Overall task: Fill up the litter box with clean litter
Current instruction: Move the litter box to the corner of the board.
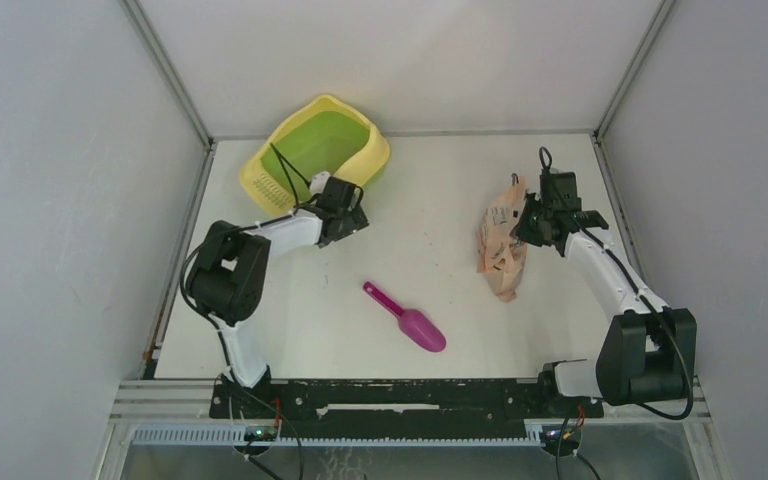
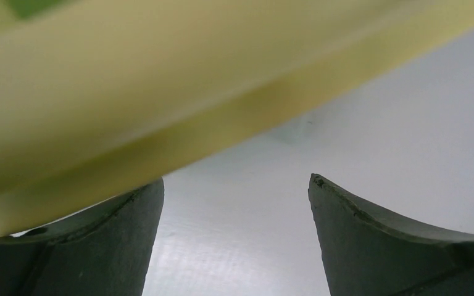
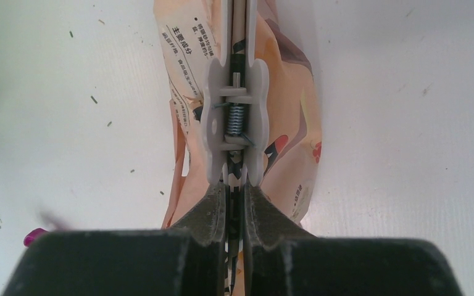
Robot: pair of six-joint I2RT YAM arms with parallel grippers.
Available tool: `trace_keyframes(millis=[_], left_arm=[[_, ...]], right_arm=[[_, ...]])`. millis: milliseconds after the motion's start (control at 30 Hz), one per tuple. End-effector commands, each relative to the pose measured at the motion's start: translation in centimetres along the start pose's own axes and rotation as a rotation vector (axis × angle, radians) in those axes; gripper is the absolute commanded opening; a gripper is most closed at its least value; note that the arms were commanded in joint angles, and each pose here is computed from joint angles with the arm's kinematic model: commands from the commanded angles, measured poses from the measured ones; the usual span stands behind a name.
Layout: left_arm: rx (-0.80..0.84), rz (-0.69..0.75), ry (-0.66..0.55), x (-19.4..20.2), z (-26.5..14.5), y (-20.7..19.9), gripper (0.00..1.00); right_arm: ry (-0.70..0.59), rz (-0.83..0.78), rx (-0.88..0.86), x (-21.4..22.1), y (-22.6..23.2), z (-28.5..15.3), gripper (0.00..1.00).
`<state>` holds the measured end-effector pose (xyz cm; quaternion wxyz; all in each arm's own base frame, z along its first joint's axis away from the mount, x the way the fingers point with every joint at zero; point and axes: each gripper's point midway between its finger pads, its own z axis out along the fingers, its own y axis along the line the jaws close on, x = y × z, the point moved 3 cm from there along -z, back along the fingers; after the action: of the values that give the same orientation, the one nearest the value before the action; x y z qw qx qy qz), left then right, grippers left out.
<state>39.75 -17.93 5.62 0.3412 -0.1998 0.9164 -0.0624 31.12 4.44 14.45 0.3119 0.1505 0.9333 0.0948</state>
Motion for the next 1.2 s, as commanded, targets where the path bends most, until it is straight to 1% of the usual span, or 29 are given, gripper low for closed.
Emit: trace_keyframes(millis=[0, 300, 500, 700, 867, 1167], left_arm=[[-0.03, -0.061, -0.091, -2.9, -1.5, 2.3, 0.91], [-0.146, -0.155, -0.113, -5.2, -0.4, 8.0, 0.91], [-0.225, -0.227, -0.16, -7.8, -0.3, 11.4, 0.91], [-0.241, -0.279, -0.188, -10.0, -0.5, 12.2, 0.92], [-0.29, -0.409, -0.191, -11.3, -1.2, 12.6, 0.93], [-0.313, -0.529, -0.187, -14.0, -0.4, 12.8, 0.94]], right_arm=[[0.032, -0.02, 0.009, 1.1, -0.1, -0.2, 0.0], [0.038, -0.033, 0.004, 1.2, 0.2, 0.1, 0.0], [0.041, -0.041, -0.004, 1.1, 0.4, 0.1, 0.0], [0.043, -0.051, -0.002, 1.1, 0.7, -0.1, 0.0], [0.044, -0.064, -0.002, 1.2, 1.0, -0.2, 0.0], [0.047, -0.077, 0.003, 1.4, 1.2, -0.4, 0.0]])
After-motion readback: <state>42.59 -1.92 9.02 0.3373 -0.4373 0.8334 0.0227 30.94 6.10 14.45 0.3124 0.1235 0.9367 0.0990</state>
